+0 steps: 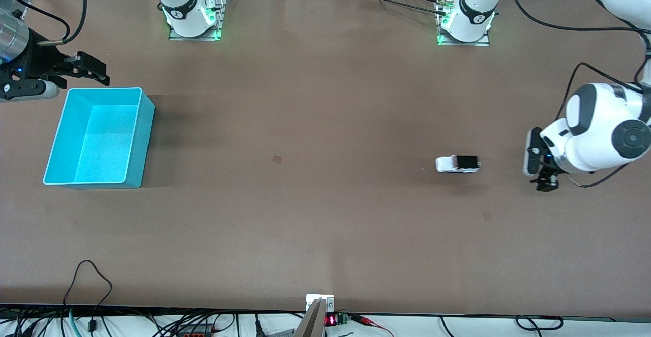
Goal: Wind and store white jeep toy
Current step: 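Open the left gripper and lift it off the jeep, then reach the right gripper toward the jeep while the left gripper withdraws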
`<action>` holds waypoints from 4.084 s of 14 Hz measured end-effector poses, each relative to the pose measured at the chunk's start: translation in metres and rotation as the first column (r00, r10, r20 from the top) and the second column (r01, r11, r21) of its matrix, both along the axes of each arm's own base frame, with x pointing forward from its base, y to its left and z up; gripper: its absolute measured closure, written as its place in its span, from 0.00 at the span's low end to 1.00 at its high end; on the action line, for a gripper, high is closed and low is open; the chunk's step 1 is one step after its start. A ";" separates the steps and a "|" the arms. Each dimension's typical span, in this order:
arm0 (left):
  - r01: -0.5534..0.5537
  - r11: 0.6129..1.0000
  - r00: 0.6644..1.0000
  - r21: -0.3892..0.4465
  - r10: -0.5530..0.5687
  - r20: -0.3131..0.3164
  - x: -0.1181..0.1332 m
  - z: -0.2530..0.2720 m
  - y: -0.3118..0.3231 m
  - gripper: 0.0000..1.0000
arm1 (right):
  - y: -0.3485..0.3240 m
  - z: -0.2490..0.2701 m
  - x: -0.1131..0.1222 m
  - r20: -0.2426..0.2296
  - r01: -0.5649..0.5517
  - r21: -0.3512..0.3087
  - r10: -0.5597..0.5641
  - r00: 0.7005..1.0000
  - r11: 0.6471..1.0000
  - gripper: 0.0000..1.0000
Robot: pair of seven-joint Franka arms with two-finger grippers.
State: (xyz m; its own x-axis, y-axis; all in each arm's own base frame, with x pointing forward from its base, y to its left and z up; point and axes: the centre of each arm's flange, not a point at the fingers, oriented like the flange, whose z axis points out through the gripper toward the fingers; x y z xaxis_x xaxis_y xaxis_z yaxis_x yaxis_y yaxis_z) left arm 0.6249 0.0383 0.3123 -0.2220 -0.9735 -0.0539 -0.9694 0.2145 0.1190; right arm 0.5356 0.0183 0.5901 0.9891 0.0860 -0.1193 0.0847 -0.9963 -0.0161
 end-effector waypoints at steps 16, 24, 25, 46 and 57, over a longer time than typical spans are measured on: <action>-0.702 0.691 0.690 -0.173 0.720 0.075 0.017 0.097 -0.105 0.00 | -0.003 -0.006 0.003 -0.010 0.005 -0.004 -0.005 1.000 1.000 0.00; -0.948 0.241 0.227 -0.206 0.970 0.088 0.032 0.141 -0.068 0.00 | -0.001 -0.033 0.004 -0.119 -0.015 -0.004 0.014 0.993 1.000 0.00; -0.969 0.155 0.142 -0.194 0.987 0.080 0.030 0.149 -0.063 0.00 | -0.001 -0.039 0.004 -0.142 -0.026 -0.002 0.026 0.990 1.000 0.00; -0.970 -0.208 -0.217 -0.127 0.974 0.059 -0.009 0.234 -0.022 0.00 | 0.014 -0.177 -0.013 0.011 -0.745 0.106 0.748 0.663 0.659 0.00; -0.959 -0.269 -0.275 -0.088 0.959 0.070 -0.032 0.261 -0.026 0.00 | -0.004 -0.290 -0.007 0.127 -0.958 0.051 0.949 0.288 0.284 0.00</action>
State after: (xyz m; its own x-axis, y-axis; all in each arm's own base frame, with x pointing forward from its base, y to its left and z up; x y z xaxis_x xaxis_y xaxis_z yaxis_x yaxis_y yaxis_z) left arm 0.5925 0.0121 0.5729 0.9984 0.0540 0.0165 0.0534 -0.9981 0.0310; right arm 0.5285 0.0140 0.2997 0.2009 0.9795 0.0115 0.9782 -0.2000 -0.0558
